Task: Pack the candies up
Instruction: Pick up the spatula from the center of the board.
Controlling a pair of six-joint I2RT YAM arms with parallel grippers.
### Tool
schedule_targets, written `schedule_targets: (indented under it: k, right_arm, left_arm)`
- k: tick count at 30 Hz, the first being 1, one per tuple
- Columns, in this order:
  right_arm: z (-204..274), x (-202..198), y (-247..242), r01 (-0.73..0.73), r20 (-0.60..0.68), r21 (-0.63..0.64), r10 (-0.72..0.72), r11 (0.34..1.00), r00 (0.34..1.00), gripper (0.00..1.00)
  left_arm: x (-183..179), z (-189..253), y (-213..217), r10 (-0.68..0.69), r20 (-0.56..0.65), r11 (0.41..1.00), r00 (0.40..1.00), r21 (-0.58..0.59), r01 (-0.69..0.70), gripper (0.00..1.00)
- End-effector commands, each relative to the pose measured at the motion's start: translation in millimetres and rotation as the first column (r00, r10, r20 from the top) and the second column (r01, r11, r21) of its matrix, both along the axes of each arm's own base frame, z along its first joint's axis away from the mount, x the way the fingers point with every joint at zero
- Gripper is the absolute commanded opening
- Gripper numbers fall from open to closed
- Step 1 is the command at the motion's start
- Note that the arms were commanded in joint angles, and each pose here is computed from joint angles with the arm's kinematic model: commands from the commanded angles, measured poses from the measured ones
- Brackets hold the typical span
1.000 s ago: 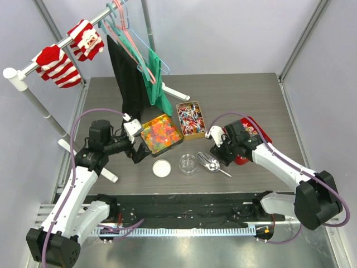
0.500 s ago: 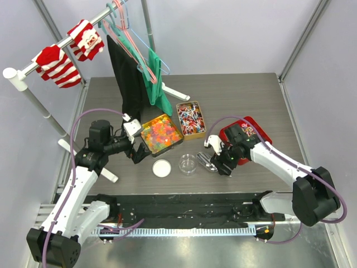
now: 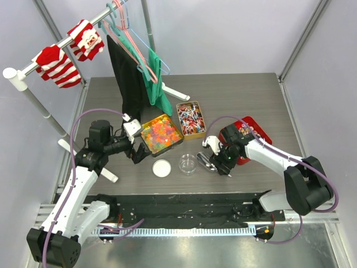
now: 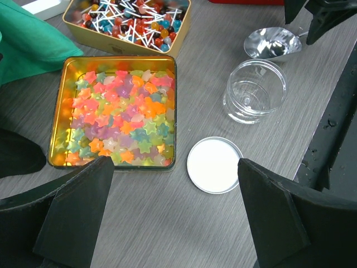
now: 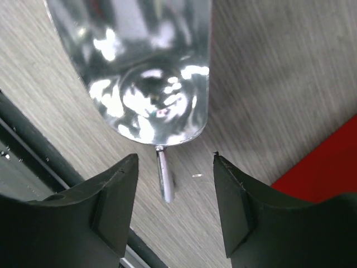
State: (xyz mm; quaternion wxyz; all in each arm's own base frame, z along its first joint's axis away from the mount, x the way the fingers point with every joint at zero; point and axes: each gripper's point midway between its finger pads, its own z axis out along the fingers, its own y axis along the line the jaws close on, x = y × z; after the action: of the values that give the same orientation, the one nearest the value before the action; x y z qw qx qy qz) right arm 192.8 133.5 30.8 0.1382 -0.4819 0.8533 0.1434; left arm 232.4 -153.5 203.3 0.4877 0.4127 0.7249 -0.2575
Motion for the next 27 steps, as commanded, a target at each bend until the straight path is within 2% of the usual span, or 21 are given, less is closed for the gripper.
schedule_targets:
  k: [1, 11, 15, 17, 20, 21, 23, 27]
  right_arm:
    - [5.9, 13.1, 7.7, 0.025, 0.058, 0.019, -0.026, 1.000, 0.998, 0.58]
    - [-3.9, 5.7, 15.8, -0.009, 0.030, -0.016, 0.010, 1.000, 0.999, 0.55]
    - [-7.7, 7.3, 12.7, -0.004, 0.034, -0.041, 0.005, 0.999, 0.999, 0.37]
    - [-6.2, 9.8, 12.8, 0.000, 0.045, -0.039, 0.002, 0.999, 0.999, 0.32]
    - [-3.2, 12.9, 11.5, 0.006, 0.069, -0.044, -0.003, 0.999, 0.998, 0.18]
    - [-2.0, 13.5, 10.8, 0.007, 0.076, -0.046, -0.003, 0.999, 0.997, 0.09]
    - [5.5, 19.0, 9.3, 0.019, 0.115, -0.045, -0.014, 0.999, 0.993, 0.02]
    - [32.1, 30.8, 9.4, 0.038, 0.223, -0.016, -0.034, 0.999, 0.974, 0.01]
  left_arm:
    - [1.2, 6.4, -2.4, -0.013, 0.024, 1.000, 1.000, -0.023, 0.013, 0.98]
    - [1.3, 7.1, -2.3, -0.012, 0.024, 1.000, 1.000, -0.024, 0.012, 0.98]
    - [1.6, 6.0, -2.4, -0.011, 0.020, 1.000, 1.000, -0.025, 0.012, 0.98]
    - [1.9, 5.6, -2.7, -0.013, 0.021, 1.000, 1.000, -0.025, 0.014, 0.98]
    - [2.0, 4.9, -2.9, -0.014, 0.017, 1.000, 1.000, -0.025, 0.015, 0.98]
    - [2.3, 5.1, -2.8, -0.012, 0.018, 1.000, 1.000, -0.025, 0.013, 0.98]
    - [3.9, 4.3, -2.5, -0.010, 0.018, 1.000, 1.000, -0.024, 0.010, 0.98]
    - [10.5, 5.1, -3.5, 0.004, 0.009, 1.000, 1.000, -0.031, -0.004, 0.98]
